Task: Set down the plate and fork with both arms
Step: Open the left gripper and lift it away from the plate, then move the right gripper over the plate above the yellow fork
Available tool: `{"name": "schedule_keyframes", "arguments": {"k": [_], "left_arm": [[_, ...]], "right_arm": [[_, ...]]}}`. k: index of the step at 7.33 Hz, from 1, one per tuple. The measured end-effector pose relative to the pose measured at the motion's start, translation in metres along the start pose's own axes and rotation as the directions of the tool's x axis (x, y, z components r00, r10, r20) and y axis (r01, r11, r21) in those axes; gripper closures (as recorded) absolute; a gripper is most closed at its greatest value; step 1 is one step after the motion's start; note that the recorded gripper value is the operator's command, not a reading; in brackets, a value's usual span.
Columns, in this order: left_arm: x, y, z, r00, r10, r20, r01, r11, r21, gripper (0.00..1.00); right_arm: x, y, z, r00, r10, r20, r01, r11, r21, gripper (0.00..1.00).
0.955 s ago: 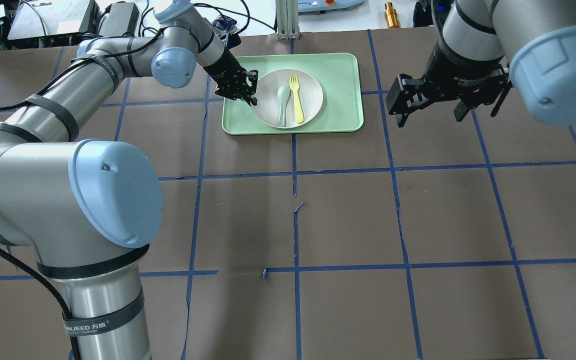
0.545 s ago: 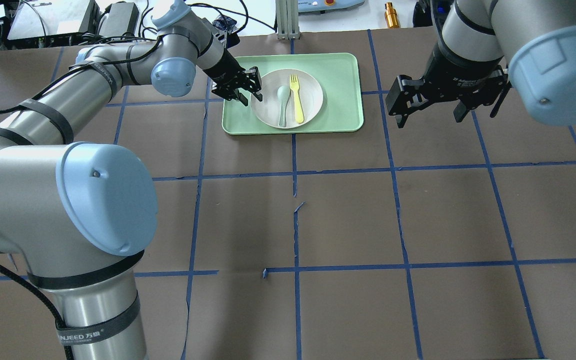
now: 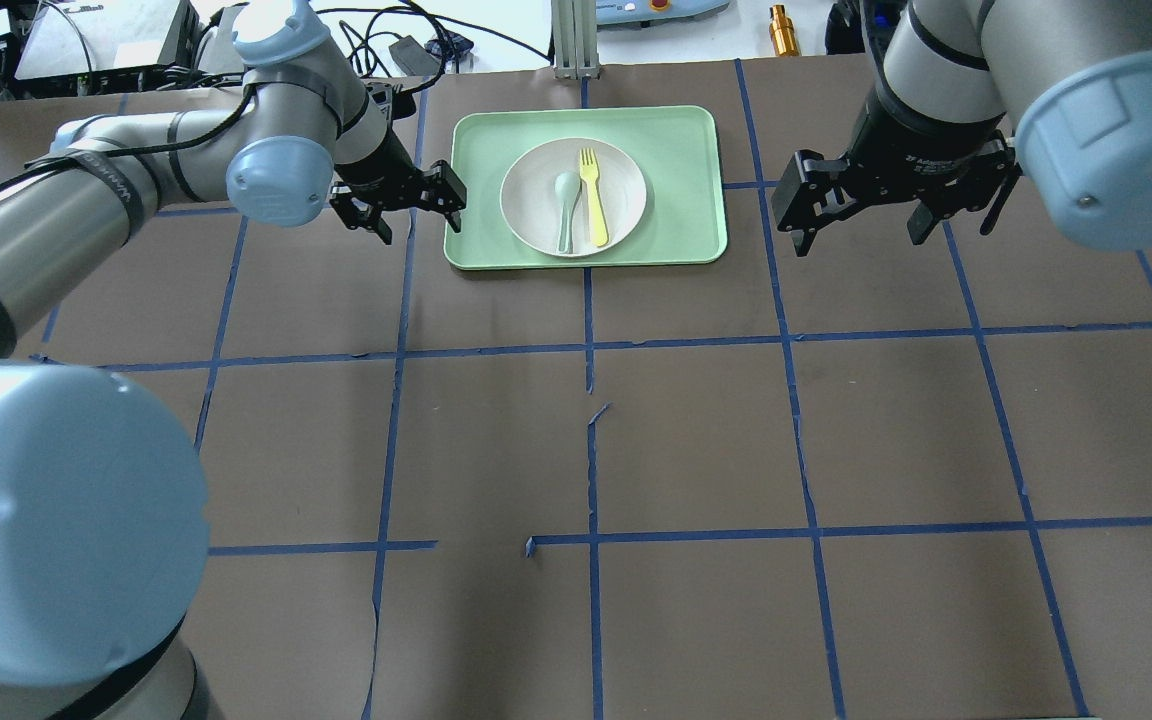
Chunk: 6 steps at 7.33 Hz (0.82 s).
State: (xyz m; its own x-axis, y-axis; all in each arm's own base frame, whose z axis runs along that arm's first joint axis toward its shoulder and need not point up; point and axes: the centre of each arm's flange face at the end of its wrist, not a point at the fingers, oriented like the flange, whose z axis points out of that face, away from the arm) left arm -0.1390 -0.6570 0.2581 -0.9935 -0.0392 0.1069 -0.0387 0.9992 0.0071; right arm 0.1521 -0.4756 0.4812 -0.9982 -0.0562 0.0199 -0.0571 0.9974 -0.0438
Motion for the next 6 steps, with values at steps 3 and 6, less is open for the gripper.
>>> {"name": "schedule_keyframes", "arguments": {"k": [3,6], "left_arm": [[0.000,0.097,-0.083,0.997,-0.001,0.083,-0.002,0.999,0.036,0.00],[0.010,0.166,-0.177,0.996,0.006,0.088,-0.007,1.000,0.008,0.00]], "right_arm": [[0.000,0.000,0.001,1.000,0.000,0.000,0.000,1.000,-0.002,0.00],[0.001,0.000,0.000,1.000,0.002,-0.013,-0.002,1.000,0.000,0.00]]}}
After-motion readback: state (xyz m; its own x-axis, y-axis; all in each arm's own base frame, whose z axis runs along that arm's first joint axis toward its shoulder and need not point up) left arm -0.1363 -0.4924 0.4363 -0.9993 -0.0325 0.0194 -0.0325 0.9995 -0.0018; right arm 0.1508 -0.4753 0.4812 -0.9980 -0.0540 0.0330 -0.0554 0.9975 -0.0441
